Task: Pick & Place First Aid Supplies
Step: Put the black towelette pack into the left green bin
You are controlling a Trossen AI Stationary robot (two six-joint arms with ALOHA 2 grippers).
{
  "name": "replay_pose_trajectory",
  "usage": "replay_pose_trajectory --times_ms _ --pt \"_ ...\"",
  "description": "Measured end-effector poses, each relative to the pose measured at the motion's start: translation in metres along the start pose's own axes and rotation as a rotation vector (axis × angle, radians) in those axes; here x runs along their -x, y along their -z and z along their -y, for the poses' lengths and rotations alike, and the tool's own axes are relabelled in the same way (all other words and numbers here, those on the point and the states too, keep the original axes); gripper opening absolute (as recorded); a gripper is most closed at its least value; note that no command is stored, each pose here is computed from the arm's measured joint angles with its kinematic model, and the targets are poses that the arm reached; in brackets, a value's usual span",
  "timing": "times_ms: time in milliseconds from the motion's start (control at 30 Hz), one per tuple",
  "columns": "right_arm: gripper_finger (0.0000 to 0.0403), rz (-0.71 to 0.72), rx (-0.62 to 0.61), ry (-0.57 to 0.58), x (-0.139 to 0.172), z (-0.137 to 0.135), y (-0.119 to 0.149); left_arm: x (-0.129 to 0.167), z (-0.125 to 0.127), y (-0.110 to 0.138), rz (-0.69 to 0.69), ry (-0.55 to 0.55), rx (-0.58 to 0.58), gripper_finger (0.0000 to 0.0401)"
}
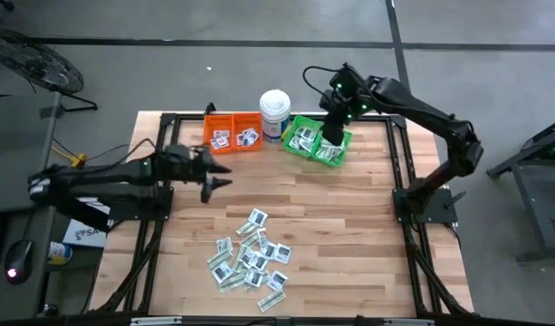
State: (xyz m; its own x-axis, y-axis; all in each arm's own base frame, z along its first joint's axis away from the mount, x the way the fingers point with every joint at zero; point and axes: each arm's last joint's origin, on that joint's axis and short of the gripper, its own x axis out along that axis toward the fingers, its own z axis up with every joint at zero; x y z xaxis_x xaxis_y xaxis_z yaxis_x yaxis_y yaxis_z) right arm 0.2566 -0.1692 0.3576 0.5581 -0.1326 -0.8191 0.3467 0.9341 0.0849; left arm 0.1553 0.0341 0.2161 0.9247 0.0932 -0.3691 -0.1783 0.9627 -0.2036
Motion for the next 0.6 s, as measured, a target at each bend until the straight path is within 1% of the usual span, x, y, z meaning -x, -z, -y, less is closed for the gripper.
replay_pose_trajectory --times_ms 133,267,333,467,600 --pt "0.0145 0.009 0.048 -0.015 0.011 -0.012 0.009 -0.021 0.017 0.005 -0.066 0.007 0.044 0.0185" --pt "0.0145 0.005 0.066 -0.029 0.013 -0.021 0.032 -0.042 0.033 0.008 -0.109 -0.022 0.108 0.0185" --pt "0.0145 0.006 0.059 -0.038 0.013 -0.025 0.047 -0.052 0.041 0.01 -0.153 -0.03 0.159 0.0185" --pt "0.0145 0.06 0.028 -0.058 0.018 -0.035 0.077 -0.074 0.056 0.012 -0.238 -0.028 0.266 0.0185" --pt "0.0144 0.117 0.009 -0.08 0.022 -0.046 0.101 -0.097 0.063 0.018 -0.332 -0.045 0.397 0.0185"
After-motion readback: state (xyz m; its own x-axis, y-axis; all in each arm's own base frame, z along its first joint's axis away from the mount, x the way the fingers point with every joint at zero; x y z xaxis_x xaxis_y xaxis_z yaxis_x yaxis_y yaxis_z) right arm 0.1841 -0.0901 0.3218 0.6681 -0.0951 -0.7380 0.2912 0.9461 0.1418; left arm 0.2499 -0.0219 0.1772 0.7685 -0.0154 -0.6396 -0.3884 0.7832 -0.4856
